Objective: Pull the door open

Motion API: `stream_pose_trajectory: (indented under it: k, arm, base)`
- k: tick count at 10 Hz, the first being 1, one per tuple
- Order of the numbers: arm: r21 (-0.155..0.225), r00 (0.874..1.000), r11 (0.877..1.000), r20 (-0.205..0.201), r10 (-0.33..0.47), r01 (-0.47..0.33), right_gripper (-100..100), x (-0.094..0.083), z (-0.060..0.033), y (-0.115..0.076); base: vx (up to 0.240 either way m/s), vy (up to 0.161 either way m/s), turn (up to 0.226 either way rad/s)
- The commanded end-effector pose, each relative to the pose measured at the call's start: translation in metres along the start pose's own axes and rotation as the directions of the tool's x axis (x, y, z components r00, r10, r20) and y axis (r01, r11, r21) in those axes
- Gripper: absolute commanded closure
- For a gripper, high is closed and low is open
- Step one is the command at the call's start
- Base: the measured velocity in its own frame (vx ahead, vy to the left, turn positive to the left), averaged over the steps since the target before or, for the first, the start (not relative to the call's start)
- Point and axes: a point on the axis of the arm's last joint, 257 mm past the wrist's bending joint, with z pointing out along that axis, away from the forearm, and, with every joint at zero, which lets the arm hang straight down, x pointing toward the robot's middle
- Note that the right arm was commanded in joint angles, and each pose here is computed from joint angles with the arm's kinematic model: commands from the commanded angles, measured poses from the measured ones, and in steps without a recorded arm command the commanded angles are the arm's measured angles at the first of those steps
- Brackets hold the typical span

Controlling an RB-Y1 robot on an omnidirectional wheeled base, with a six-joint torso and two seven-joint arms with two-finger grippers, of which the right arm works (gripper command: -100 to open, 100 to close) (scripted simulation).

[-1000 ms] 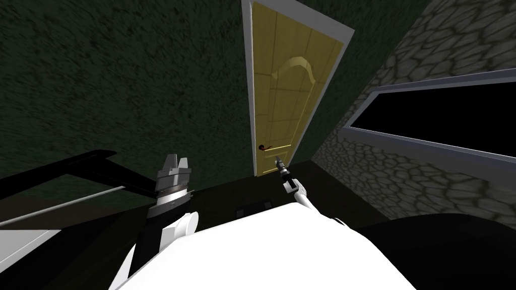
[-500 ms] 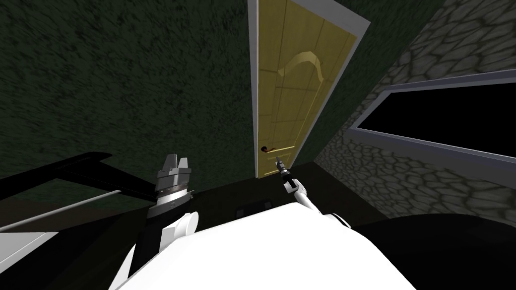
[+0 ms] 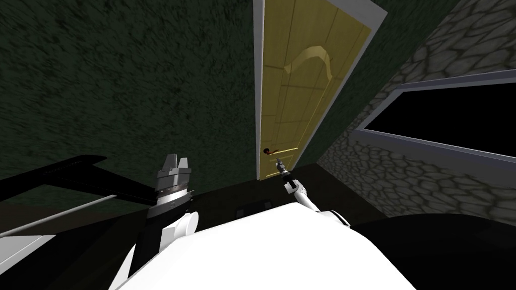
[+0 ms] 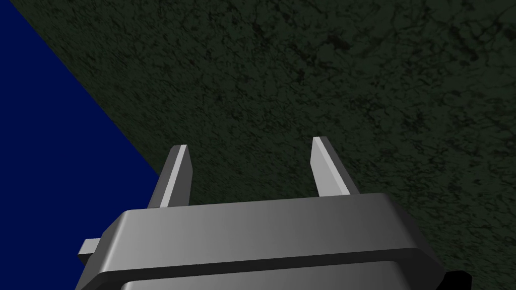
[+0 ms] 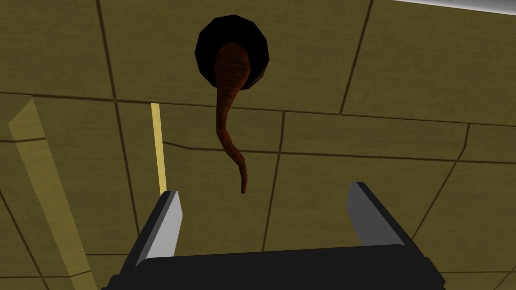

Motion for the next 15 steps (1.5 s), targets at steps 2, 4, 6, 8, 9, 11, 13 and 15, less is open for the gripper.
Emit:
stream_pose_trajectory:
  k: [2, 4, 6, 8, 9, 11, 13, 15]
  arm:
    - [0.027, 1.0, 1.0, 0.003, 0.015, -0.015, -100, -0.005, -0.0016, -0.012]
    - [0.03, 1.0, 0.999, 0.003, 0.015, -0.015, -100, -0.005, -0.0013, -0.012]
    - [0.039, 0.999, 0.999, 0.039, 0.016, -0.018, -100, -0.033, -0.0138, -0.019]
    - [0.046, 0.997, 0.999, 0.081, 0.014, -0.018, -100, -0.066, -0.0294, -0.024]
    - [0.048, 0.996, 0.999, 0.091, 0.014, -0.018, -100, -0.075, -0.0334, -0.025]
    - [0.051, 0.993, 0.999, 0.119, 0.011, -0.018, -100, -0.096, -0.0441, -0.027]
    - [0.048, 0.993, 0.999, 0.114, 0.012, -0.018, 100, -0.094, -0.0423, -0.028]
    - [0.048, 0.993, 0.999, 0.114, 0.012, -0.018, 100, -0.094, -0.0423, -0.028]
  base:
    - [0.156, 0.036, 0.023]
    - [0.08, 0.027, 0.007]
    - [0.143, 0.062, 0.198]
    - [0.183, 0.07, 0.179]
    - [0.185, 0.049, 0.152]
    - [0.167, 0.038, 0.152]
    - [0.027, 0.001, 0.0]
    - [-0.018, -0.004, 0.004]
